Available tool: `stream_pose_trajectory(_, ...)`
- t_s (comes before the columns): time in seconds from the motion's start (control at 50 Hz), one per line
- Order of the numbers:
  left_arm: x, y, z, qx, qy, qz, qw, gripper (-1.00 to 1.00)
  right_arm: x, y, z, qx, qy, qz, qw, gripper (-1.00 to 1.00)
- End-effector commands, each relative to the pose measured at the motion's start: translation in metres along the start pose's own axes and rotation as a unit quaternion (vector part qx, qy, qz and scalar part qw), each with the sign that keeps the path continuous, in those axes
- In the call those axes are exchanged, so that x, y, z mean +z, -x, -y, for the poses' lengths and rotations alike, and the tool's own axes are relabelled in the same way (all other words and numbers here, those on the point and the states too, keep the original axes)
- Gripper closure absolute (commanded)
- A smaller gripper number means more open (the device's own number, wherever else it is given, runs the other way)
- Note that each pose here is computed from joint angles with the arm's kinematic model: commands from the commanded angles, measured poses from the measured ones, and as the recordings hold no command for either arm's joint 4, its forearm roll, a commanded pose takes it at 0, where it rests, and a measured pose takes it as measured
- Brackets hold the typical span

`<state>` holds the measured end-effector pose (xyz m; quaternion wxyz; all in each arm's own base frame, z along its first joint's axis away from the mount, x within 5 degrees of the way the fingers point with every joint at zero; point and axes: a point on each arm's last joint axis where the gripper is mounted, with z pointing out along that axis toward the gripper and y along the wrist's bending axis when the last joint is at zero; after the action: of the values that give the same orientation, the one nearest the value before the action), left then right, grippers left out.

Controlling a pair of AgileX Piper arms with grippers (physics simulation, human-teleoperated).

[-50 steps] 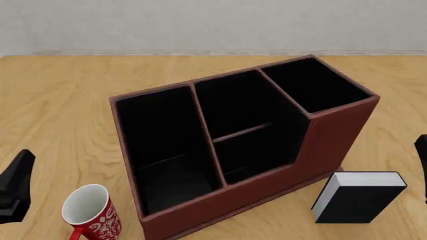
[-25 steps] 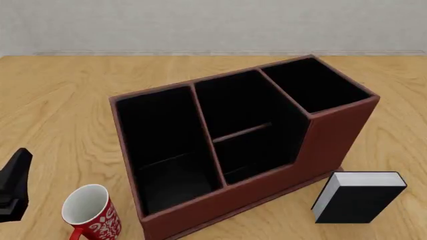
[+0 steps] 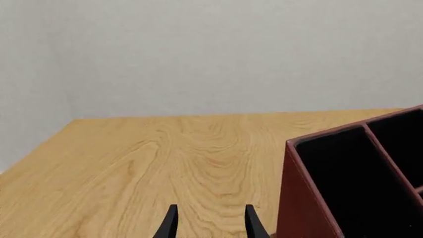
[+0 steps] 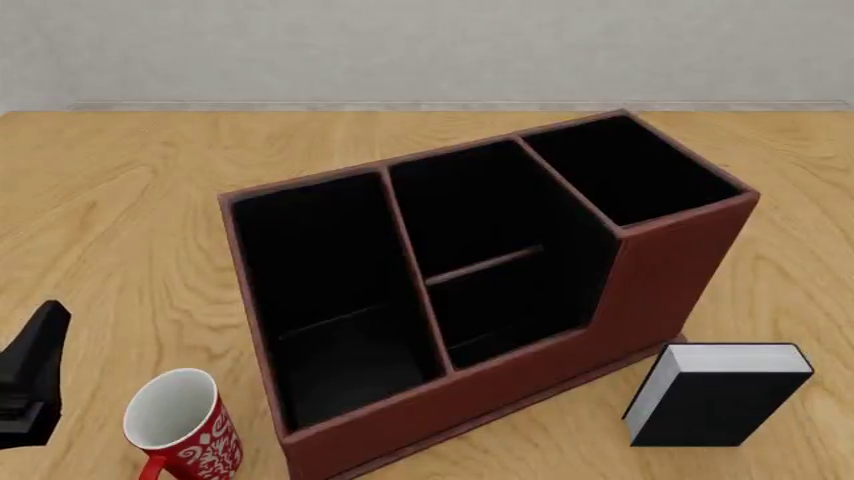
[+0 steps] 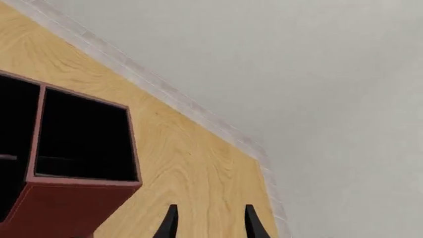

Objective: Pick up the book and place it in the right compartment of the caddy.

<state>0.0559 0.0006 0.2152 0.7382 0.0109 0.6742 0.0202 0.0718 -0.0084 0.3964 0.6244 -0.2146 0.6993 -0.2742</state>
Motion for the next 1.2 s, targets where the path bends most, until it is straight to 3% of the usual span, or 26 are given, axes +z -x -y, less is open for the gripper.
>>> stream_pose_trajectory(0.02,0.0,-0.001,0.0,0.005,0.0,-0.002,1.0,-1.0,0.013,0.005,0.008,-0.094,0.018,-0.036,0.9947,-1.0)
stream_pose_trajectory(0.12,0.0,-0.001,0.0,0.006,-0.002,-0.002,1.0,-1.0,0.017,0.01,0.014,-0.122,0.025,-0.051,0.991,-1.0)
stream_pose_trajectory(0.22,0.0,-0.001,0.0,0.007,-0.002,-0.001,1.0,-1.0,0.023,0.003,0.011,-0.161,0.04,-0.071,0.9835,-1.0)
stream_pose_trajectory(0.24,0.0,-0.001,0.0,0.008,-0.003,-0.001,1.0,-1.0,0.026,-0.001,0.007,-0.176,0.055,-0.083,0.9793,-1.0)
stream_pose_trajectory(0.28,0.0,-0.001,0.0,0.009,-0.003,-0.002,1.0,-1.0,0.028,0.001,0.011,-0.181,0.05,-0.087,0.9784,-1.0)
stream_pose_trajectory(0.32,0.0,-0.002,0.0,0.01,-0.003,-0.004,0.9999,-1.0,0.03,-0.013,0.002,-0.216,0.066,-0.104,0.9685,-1.0)
stream_pose_trajectory(0.38,0.0,-0.003,0.0,0.015,-0.002,-0.007,0.9999,-1.0,0.033,-0.008,0.006,-0.206,0.066,-0.107,0.9704,-1.0)
stream_pose_trajectory(0.4,0.0,-0.003,0.0,0.015,-0.002,-0.006,0.9999,-1.0,0.035,-0.018,0.0,-0.229,0.083,-0.121,0.9622,-1.0)
stream_pose_trajectory(0.44,0.0,-0.003,0.0,0.014,-0.002,-0.006,0.9999,-1.0,0.037,-0.017,0.002,-0.223,0.082,-0.128,0.963,-1.0)
stream_pose_trajectory(0.46,0.0,-0.003,0.0,0.015,-0.003,-0.007,0.9999,-1.0,0.038,-0.018,-0.002,-0.226,0.109,-0.135,0.9587,-1.0)
stream_pose_trajectory(0.5,0.0,-0.003,0.0,0.015,-0.003,-0.008,0.9999,-1.0,0.04,-0.017,0.001,-0.221,0.11,-0.142,0.9587,-1.0)
stream_pose_trajectory(0.52,0.0,-0.003,0.0,0.019,-0.004,-0.009,0.9998,-1.0,0.041,-0.021,-0.001,-0.234,0.122,-0.151,0.9528,-1.0)
stream_pose_trajectory(0.6,0.0,-0.003,0.001,0.018,-0.006,-0.01,0.9998,-1.0,0.043,-0.015,0.002,-0.226,0.138,-0.156,0.9517,-1.0)
stream_pose_trajectory(0.62,0.0,-0.004,0.001,0.019,-0.007,-0.011,0.9997,-1.0,0.041,-0.017,-0.001,-0.229,0.157,-0.161,0.9472,-1.0)
stream_pose_trajectory(0.84,0.0,-0.004,0.001,0.02,-0.009,-0.011,0.9997,-1.0,0.043,-0.005,0.011,-0.235,0.192,-0.187,0.9343,-1.0)
stream_pose_trajectory(0.86,0.0,-0.004,0.001,0.02,-0.009,-0.012,0.9997,-1.0,0.044,-0.008,0.01,-0.239,0.201,-0.196,0.9296,-1.0)
stream_pose_trajectory(0.96,0.0,-0.004,0.001,0.018,-0.01,-0.011,0.9997,-1.0,0.05,-0.012,0.013,-0.231,0.214,-0.22,0.9232,-1.0)
stream_pose_trajectory(1.02,0.0,-0.004,0.002,0.021,-0.014,-0.012,0.9996,-1.0,0.048,-0.017,0.007,-0.228,0.243,-0.236,0.9126,-1.0)
stream_pose_trajectory(1.04,0.0,-0.004,0.002,0.021,-0.015,-0.012,0.9996,-1.0,0.05,-0.015,0.011,-0.224,0.238,-0.238,0.9147,-1.0)
stream_pose_trajectory(1.2,0.0,-0.004,0.002,0.023,-0.02,-0.012,0.9995,-1.0,0.054,-0.027,0.012,-0.239,0.269,-0.274,0.892,-1.0)
